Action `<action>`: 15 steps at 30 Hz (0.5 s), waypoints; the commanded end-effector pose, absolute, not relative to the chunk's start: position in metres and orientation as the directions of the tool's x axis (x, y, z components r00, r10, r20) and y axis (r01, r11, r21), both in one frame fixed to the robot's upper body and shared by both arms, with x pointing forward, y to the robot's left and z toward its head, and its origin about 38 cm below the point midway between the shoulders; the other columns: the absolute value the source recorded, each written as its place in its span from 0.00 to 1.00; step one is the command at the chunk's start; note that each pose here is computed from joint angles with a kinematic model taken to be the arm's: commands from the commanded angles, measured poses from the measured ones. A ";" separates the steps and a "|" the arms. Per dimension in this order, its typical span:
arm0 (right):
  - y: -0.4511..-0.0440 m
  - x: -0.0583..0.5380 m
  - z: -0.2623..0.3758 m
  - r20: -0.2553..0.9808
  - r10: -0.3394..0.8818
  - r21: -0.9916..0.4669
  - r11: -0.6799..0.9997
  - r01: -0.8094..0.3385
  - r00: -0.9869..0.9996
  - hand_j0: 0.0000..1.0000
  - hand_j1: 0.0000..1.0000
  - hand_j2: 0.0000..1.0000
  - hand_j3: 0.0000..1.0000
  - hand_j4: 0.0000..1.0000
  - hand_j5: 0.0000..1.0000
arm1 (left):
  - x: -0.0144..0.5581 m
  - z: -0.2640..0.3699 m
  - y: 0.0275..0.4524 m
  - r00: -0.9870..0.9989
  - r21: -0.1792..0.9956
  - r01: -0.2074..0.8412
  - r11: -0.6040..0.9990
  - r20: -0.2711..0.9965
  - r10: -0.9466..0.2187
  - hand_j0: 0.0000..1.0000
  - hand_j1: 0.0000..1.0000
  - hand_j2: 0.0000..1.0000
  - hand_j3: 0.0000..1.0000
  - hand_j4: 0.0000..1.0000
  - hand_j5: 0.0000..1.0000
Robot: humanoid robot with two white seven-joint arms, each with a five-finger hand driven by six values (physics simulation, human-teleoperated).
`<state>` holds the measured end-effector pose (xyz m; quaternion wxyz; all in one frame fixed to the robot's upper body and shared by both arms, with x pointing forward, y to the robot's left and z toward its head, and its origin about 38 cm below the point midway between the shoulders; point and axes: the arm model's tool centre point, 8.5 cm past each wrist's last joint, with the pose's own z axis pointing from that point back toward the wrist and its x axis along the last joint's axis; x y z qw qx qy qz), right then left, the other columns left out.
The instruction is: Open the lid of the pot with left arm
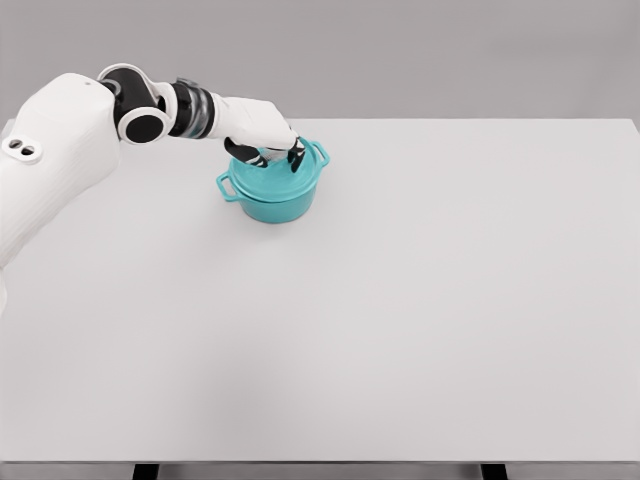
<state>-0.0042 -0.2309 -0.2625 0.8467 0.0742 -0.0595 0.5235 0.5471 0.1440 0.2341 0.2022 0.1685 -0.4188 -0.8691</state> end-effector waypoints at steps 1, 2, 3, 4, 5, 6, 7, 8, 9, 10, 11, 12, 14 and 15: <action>-0.231 -0.004 -0.263 0.178 0.878 0.064 0.441 -0.895 0.445 1.00 1.00 1.00 1.00 1.00 1.00 | 0.547 0.235 0.144 -0.861 0.799 0.211 -0.562 -0.120 -0.494 0.46 0.46 0.46 0.46 0.46 0.46; -0.231 -0.004 -0.263 0.179 0.878 0.063 0.441 -0.895 0.445 1.00 1.00 1.00 1.00 1.00 1.00 | 0.547 0.236 0.145 -0.861 0.799 0.210 -0.563 -0.122 -0.494 0.45 0.45 0.45 0.45 0.45 0.45; -0.231 -0.004 -0.263 0.179 0.878 0.063 0.441 -0.895 0.445 1.00 1.00 1.00 1.00 1.00 1.00 | 0.547 0.237 0.145 -0.862 0.800 0.208 -0.563 -0.123 -0.492 0.45 0.45 0.45 0.45 0.45 0.45; -0.231 -0.004 -0.263 0.179 0.878 0.063 0.441 -0.895 0.445 1.00 1.00 1.00 1.00 1.00 1.00 | 0.548 0.237 0.146 -0.861 0.801 0.208 -0.562 -0.122 -0.493 0.44 0.44 0.44 0.44 0.44 0.44; -0.231 -0.004 -0.263 0.178 0.878 0.064 0.441 -0.895 0.445 1.00 1.00 1.00 1.00 1.00 1.00 | 0.548 0.238 0.146 -0.861 0.801 0.207 -0.562 -0.124 -0.493 0.44 0.44 0.44 0.44 0.44 0.44; -0.231 -0.004 -0.263 0.179 0.878 0.063 0.441 -0.895 0.445 1.00 1.00 1.00 1.00 1.00 1.00 | 0.547 0.238 0.146 -0.863 0.801 0.205 -0.563 -0.124 -0.490 0.44 0.44 0.44 0.44 0.44 0.44; -0.231 -0.004 -0.263 0.179 0.878 0.063 0.441 -0.895 0.445 1.00 1.00 1.00 1.00 1.00 1.00 | 0.547 0.239 0.146 -0.863 0.800 0.204 -0.564 -0.125 -0.489 0.43 0.43 0.43 0.43 0.43 0.43; -0.231 -0.004 -0.263 0.179 0.878 0.063 0.441 -0.895 0.445 1.00 1.00 1.00 1.00 1.00 1.00 | 0.548 0.239 0.146 -0.863 0.801 0.204 -0.563 -0.125 -0.490 0.42 0.42 0.42 0.42 0.42 0.42; -0.231 -0.004 -0.263 0.178 0.878 0.064 0.441 -0.895 0.445 1.00 1.00 1.00 1.00 1.00 1.00 | 0.548 0.240 0.148 -0.861 0.800 0.205 -0.563 -0.126 -0.492 0.42 0.42 0.42 0.42 0.42 0.42; -0.231 -0.004 -0.263 0.179 0.878 0.063 0.441 -0.895 0.445 1.00 1.00 1.00 1.00 1.00 1.00 | 0.549 0.242 0.157 -0.857 0.799 0.206 -0.565 -0.131 -0.498 0.42 0.42 0.42 0.42 0.42 0.42; -0.231 -0.004 -0.263 0.179 0.878 0.063 0.441 -0.895 0.445 1.00 1.00 1.00 1.00 1.00 1.00 | 0.549 0.245 0.157 -0.858 0.800 0.201 -0.565 -0.135 -0.495 0.42 0.42 0.42 0.42 0.42 0.42; -0.231 -0.004 -0.263 0.179 0.878 0.063 0.441 -0.895 0.445 1.00 1.00 1.00 1.00 1.00 1.00 | 0.550 0.248 0.163 -0.855 0.800 0.199 -0.566 -0.141 -0.500 0.42 0.42 0.42 0.42 0.42 0.42; -0.231 -0.004 -0.263 0.178 0.878 0.064 0.441 -0.895 0.445 1.00 1.00 1.00 1.00 1.00 1.00 | 0.551 0.251 0.174 -0.844 0.799 0.205 -0.566 -0.148 -0.515 0.42 0.42 0.42 0.42 0.42 0.42; -0.231 -0.004 -0.263 0.179 0.878 0.063 0.441 -0.895 0.445 1.00 1.00 1.00 1.00 1.00 1.00 | 0.552 0.253 0.184 -0.836 0.797 0.212 -0.566 -0.152 -0.527 0.42 0.42 0.42 0.42 0.42 0.42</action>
